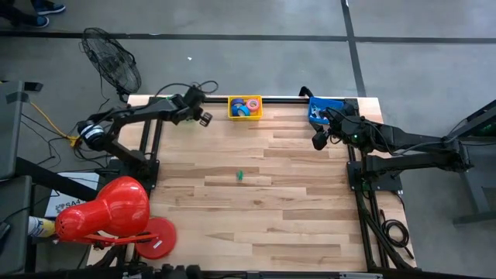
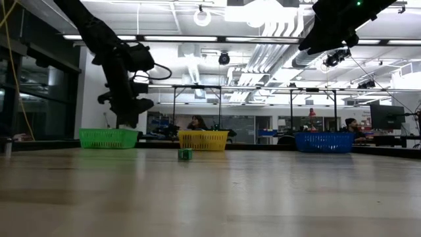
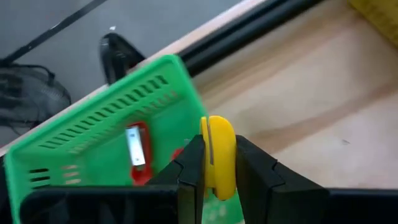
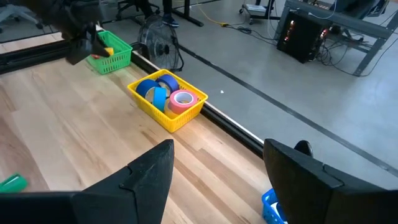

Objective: Pick and place Stapler, Stapler remover, tape
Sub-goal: Put the yellow stapler into the green bin

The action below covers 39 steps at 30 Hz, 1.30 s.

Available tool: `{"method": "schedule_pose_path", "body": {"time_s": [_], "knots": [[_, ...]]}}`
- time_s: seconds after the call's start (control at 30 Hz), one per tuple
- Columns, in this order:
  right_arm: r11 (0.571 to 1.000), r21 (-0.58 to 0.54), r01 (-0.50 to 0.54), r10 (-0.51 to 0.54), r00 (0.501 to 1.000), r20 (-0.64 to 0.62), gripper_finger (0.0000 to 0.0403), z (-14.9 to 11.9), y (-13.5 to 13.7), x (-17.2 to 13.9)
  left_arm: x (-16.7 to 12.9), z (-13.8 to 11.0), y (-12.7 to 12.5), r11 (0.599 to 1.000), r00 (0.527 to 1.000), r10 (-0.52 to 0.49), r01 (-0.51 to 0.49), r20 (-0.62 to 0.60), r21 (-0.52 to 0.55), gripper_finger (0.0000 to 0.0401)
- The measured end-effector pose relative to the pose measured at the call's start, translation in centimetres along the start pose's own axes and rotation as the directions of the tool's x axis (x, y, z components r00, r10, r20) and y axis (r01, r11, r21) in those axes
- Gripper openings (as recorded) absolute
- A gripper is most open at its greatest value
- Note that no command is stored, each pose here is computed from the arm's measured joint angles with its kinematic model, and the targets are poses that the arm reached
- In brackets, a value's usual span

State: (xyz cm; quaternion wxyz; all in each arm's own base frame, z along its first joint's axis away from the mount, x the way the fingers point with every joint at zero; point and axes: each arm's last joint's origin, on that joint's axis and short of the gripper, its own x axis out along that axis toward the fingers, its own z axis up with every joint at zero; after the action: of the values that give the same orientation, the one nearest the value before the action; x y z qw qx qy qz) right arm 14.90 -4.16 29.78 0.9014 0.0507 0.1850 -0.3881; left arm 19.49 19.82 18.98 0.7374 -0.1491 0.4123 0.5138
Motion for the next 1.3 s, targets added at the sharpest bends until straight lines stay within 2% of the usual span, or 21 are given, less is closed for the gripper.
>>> {"method": "schedule_pose_path", "body": {"time_s": [0.37, 0.73, 1.1, 1.3], "knots": [[1.0, 0.002, 0.0, 0.0, 1.0, -0.001, 0.024, 0.0, 0.0, 0.0, 0.8, 0.1, 2.5, 0.996, 0.998, 0.059, -0.061, -0.037, -0.064, 0.0059], [1.0, 0.002, -0.002, 0.002, 1.0, -0.004, 0.024, 0.0, 0.0, 0.0, 1.2, -0.3, 2.7, 0.994, 0.993, 0.093, -0.097, -0.077, -0.051, 0.0061], [1.0, 0.02, -0.007, 0.007, 1.0, -0.005, 0.024, 0.0, 0.0, 0.0, 1.2, -0.3, 2.7, 0.994, 0.992, 0.095, -0.098, -0.078, -0.044, 0.0118], [1.0, 0.02, -0.007, 0.007, 1.0, -0.005, 0.024, 0.0, 0.0, 0.0, 1.2, -0.3, 2.7, 0.994, 0.992, 0.095, -0.098, -0.078, -0.044, 0.0128]]}}
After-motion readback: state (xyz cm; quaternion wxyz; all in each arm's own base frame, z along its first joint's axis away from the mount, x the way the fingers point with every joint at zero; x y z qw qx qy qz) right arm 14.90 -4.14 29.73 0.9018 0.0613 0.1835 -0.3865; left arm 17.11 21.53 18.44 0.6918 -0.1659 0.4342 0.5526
